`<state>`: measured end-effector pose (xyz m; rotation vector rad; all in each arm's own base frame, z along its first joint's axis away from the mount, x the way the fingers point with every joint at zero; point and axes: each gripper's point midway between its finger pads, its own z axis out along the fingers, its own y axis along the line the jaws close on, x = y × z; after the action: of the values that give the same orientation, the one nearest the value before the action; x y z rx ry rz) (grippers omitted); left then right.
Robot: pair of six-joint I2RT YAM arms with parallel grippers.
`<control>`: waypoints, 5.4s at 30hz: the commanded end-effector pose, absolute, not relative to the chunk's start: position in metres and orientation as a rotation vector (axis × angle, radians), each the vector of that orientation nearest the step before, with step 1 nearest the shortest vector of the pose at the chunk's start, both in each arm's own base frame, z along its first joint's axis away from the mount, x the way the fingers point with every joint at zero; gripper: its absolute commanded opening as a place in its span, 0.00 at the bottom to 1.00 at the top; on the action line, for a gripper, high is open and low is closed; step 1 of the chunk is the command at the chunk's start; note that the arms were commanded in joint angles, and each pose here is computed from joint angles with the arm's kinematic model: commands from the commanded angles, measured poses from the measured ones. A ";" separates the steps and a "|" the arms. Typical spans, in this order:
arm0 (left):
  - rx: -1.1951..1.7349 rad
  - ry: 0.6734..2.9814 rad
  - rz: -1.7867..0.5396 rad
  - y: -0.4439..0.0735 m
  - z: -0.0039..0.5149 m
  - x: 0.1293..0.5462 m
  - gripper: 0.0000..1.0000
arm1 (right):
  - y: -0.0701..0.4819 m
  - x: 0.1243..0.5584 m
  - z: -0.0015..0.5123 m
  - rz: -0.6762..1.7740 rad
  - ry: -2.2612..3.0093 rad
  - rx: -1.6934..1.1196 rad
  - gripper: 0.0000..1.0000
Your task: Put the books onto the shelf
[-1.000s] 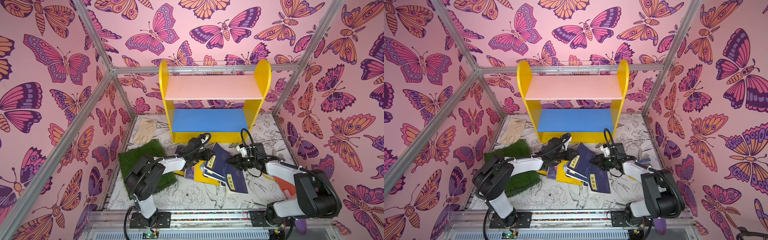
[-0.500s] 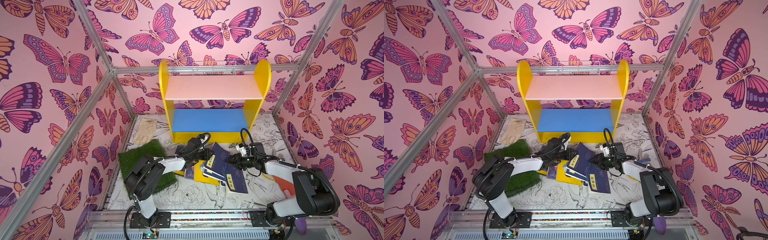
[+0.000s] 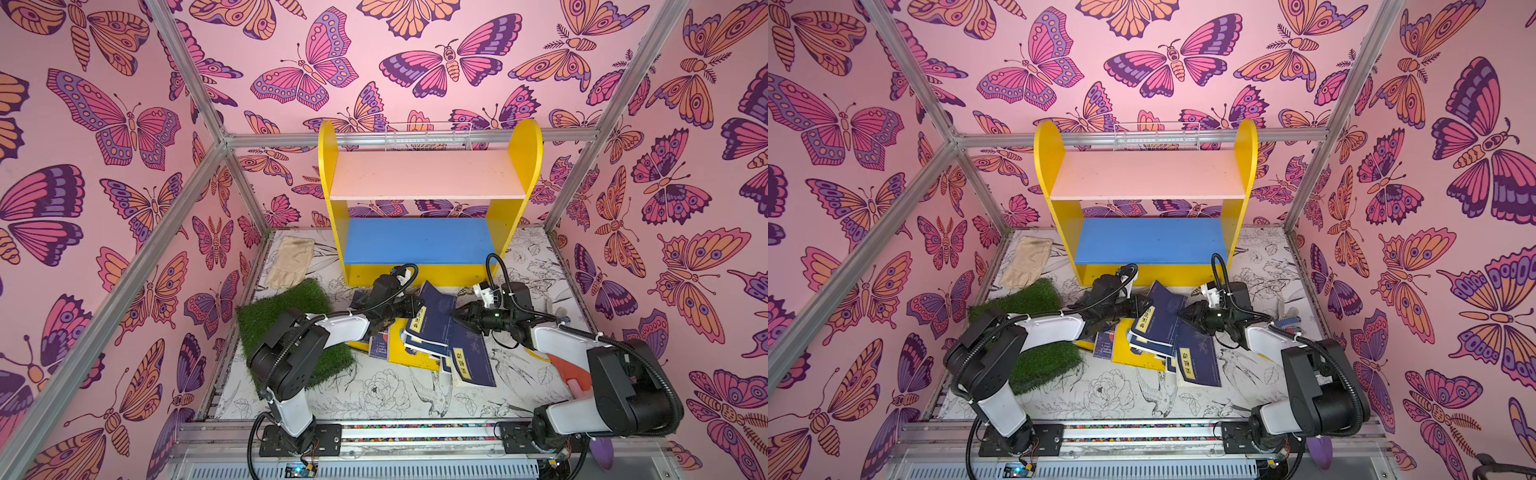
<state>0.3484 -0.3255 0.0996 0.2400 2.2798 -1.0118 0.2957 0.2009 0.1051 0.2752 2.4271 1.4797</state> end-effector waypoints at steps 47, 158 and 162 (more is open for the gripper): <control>0.420 2.246 -1.084 -0.326 0.078 0.303 0.00 | 0.216 0.331 0.073 1.436 2.489 0.280 0.46; -0.212 2.228 -0.613 -0.206 0.111 0.334 0.97 | 0.129 0.451 0.204 0.875 1.686 1.089 0.69; -0.214 2.230 -0.608 -0.205 0.109 0.334 0.97 | 0.127 0.444 0.195 0.835 1.763 1.048 0.69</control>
<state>0.3370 -0.2073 0.1147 -0.2228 2.2050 -0.6218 0.4466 0.1269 0.1899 1.1068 1.7101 0.8503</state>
